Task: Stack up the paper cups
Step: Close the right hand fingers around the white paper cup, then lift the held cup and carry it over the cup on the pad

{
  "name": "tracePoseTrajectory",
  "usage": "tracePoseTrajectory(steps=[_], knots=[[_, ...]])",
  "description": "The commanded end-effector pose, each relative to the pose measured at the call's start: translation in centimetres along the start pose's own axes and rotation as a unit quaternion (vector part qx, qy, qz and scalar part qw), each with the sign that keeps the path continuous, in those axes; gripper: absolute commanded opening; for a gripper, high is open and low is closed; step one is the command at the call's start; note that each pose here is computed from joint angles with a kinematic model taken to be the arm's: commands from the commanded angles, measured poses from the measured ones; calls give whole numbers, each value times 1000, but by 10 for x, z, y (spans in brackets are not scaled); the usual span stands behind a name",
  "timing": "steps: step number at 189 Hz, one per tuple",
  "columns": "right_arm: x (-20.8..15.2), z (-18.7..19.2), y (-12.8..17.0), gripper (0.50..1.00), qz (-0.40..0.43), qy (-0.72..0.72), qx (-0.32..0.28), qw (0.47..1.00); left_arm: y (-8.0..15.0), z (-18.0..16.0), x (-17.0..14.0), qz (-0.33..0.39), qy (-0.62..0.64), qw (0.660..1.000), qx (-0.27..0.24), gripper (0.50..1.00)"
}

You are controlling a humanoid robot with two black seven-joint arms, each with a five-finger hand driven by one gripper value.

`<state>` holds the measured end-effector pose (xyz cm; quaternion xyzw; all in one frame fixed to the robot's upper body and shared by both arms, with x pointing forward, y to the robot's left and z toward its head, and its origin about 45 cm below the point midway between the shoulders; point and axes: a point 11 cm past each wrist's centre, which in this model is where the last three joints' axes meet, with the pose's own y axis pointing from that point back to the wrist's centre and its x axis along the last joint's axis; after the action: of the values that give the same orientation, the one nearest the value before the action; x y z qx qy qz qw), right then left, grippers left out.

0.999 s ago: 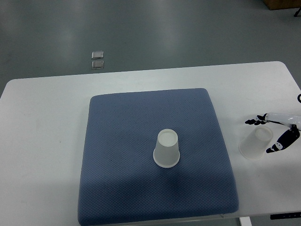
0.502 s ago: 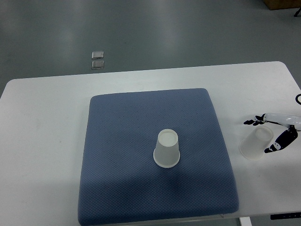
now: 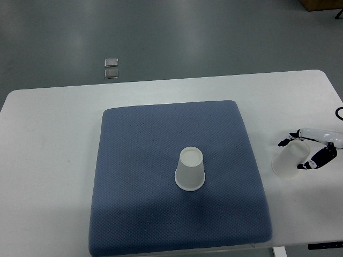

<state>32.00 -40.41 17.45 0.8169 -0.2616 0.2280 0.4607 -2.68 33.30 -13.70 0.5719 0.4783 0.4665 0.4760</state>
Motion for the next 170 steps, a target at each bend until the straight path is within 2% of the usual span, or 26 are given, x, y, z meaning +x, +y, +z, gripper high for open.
tracePoseTrajectory(steps=[1,17,46,121,170], knots=[[-2,0,0,797,-1,-1,0,1000,0,0,0,0,0,1000,0,1000],[-2,0,0,762,-1,0,0,1000,0,0,0,0,0,1000,0,1000],[0,-1,0,731,-1,2,1,1000,0,0,0,0,0,1000,0,1000],[0,-6,-1,725,-1,1,9,1000,0,0,0,0,0,1000,0,1000],[24,-34,-5,725,16,20,52,998,0,0,0,0,0,1000,0,1000]])
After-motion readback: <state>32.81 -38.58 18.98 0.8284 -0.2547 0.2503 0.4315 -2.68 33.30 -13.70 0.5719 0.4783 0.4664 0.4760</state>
